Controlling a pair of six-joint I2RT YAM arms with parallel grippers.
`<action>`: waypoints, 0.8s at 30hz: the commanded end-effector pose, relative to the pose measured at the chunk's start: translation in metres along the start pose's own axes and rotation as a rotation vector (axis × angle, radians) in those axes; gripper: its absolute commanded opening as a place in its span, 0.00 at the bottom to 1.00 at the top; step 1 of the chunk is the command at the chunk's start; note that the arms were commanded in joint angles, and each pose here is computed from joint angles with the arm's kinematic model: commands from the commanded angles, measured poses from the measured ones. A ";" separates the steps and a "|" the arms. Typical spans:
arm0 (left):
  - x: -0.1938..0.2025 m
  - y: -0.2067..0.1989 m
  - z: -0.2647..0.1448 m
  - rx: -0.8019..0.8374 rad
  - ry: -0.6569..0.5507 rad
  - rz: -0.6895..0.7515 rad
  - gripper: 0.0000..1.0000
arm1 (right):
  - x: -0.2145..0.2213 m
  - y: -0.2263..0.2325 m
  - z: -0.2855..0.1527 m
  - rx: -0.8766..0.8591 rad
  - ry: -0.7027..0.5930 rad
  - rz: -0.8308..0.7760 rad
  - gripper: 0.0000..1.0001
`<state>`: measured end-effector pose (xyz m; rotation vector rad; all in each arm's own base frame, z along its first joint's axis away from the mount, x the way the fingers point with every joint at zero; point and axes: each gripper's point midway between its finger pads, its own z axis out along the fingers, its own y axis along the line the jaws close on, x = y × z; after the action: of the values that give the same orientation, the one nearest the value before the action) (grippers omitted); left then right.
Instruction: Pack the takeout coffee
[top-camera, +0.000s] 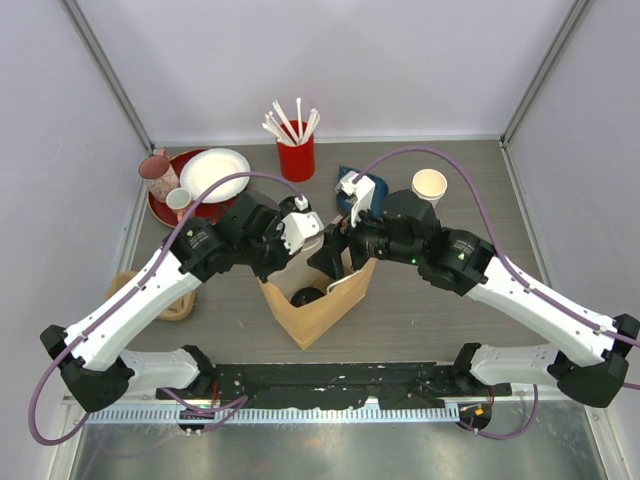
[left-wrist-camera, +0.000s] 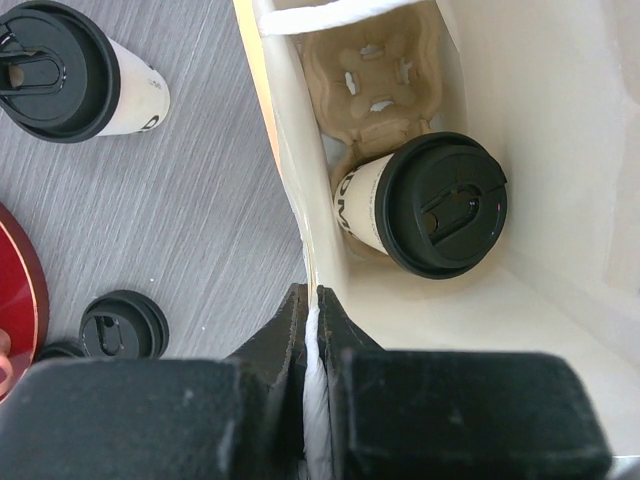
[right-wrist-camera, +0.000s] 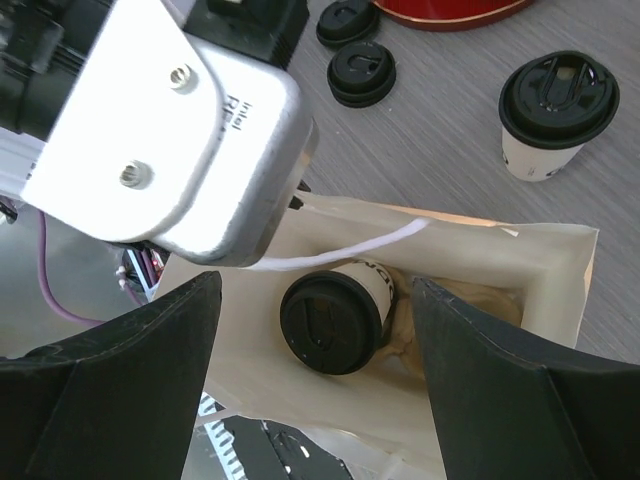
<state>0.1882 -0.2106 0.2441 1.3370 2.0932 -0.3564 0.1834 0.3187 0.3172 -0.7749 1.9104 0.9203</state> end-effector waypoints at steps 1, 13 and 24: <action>-0.002 -0.001 -0.007 -0.011 -0.014 -0.027 0.00 | -0.046 0.010 -0.020 -0.020 -0.145 -0.056 0.81; -0.023 0.007 -0.035 -0.261 -0.123 0.195 0.00 | 0.005 -0.005 0.007 -0.006 -0.001 -0.067 0.61; -0.031 0.006 -0.040 -0.403 -0.199 0.354 0.00 | 0.060 -0.011 0.009 -0.052 -0.023 -0.101 0.53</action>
<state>0.1858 -0.2007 0.2720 1.4010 1.7138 0.0847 0.1649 0.3087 0.2274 -0.9383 1.9803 0.8762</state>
